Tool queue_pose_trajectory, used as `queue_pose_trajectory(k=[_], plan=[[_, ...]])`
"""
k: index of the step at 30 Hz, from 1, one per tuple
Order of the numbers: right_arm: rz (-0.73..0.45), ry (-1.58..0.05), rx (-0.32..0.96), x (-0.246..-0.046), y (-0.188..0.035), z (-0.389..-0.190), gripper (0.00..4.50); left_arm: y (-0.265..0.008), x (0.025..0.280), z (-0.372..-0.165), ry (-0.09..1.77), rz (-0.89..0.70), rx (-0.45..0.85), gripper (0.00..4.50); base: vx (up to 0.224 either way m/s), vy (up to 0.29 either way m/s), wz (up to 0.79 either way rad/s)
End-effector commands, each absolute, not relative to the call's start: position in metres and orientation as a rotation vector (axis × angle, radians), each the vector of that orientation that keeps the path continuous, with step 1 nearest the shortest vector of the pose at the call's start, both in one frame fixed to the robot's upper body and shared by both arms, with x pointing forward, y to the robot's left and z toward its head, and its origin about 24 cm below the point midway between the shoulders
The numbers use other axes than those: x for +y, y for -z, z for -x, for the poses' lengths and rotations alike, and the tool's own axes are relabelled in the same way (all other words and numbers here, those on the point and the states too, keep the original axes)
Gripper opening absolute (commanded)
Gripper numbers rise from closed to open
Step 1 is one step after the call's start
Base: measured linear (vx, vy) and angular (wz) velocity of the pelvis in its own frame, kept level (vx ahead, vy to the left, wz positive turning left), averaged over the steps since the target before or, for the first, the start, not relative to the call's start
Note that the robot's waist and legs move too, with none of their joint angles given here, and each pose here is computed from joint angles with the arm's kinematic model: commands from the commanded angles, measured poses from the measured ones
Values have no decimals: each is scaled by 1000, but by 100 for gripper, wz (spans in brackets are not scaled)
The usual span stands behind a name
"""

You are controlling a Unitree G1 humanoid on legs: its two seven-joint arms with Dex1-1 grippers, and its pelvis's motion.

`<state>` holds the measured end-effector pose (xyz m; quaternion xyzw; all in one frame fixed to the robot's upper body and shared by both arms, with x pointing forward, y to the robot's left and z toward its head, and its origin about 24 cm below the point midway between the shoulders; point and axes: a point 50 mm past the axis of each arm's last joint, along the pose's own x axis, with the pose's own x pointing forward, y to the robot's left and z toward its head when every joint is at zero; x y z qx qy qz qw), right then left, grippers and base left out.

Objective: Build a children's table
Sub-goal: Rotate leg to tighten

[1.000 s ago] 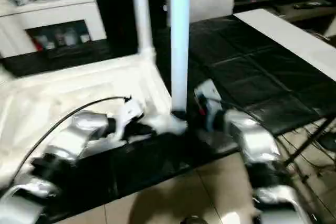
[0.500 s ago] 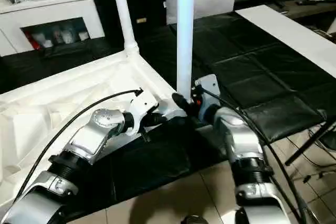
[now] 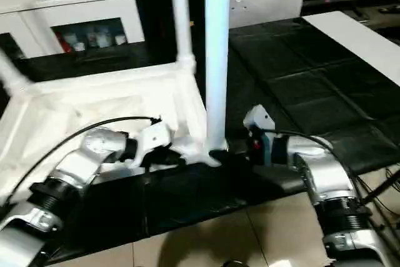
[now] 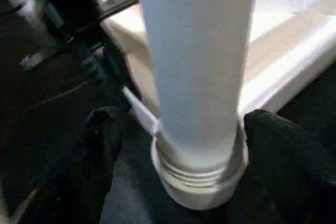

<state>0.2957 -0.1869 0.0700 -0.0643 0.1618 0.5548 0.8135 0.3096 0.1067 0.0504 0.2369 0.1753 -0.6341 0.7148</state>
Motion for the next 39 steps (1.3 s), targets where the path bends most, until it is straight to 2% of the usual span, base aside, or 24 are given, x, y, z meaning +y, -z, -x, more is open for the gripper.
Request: queue_pose_trajectory(k=[1, 3, 6, 8, 11, 12, 13, 16, 18, 27, 32, 36, 38, 39], plan=[[160, -1259, 340, -184, -73, -293, 401, -47, 105, -304, 1517, -578, 402, 0, 0, 0, 0], [158, -1343, 357, -185, -74, -289, 374, -48, 108, -302, 1585, -593, 408, 0, 0, 0, 0], [149, -1400, 376, -184, -74, -287, 361, -48, 109, -301, 1638, -611, 414, 0, 0, 0, 0], [144, -1419, 386, -183, -73, -285, 322, -48, 110, -301, 1661, -621, 414, 0, 0, 0, 0], [122, -1492, 409, -180, -72, -280, 321, -49, 111, -297, 1729, -629, 424, 0, 0, 0, 0], [121, -1499, 411, -180, -72, -280, 312, -49, 111, -297, 1734, -628, 423, 0, 0, 0, 0], [119, -1509, 415, -179, -71, -279, 281, -49, 111, -297, 1740, -627, 422, 0, 0, 0, 0], [112, -1527, 422, -179, -70, -278, 267, -49, 111, -298, 1747, -628, 420, 0, 0, 0, 0], [108, -1536, 424, -178, -70, -277, 237, -49, 112, -298, 1751, -629, 418, 0, 0, 0, 0], [79, -1552, 426, -174, -66, -273, 202, -48, 111, -300, 1711, -593, 404, 0, 0, 0, 0], [19, -1459, 394, -165, -64, -275, 198, -47, 101, -298, 1617, -467, 386, 0, 0, 0, 0], [-2, -1304, 404, -157, -58, -284, 198, -48, 90, -296, 1542, -410, 373, 0, 0, 0, 0], [-16, -1144, 402, -145, -51, -293, 198, -50, 75, -297, 1460, -351, 357, 0, 0, 0, 0], [-16, -1120, 403, -143, -50, -295, 197, -51, 73, -298, 1445, -342, 354, 0, 0, 0, 0]])
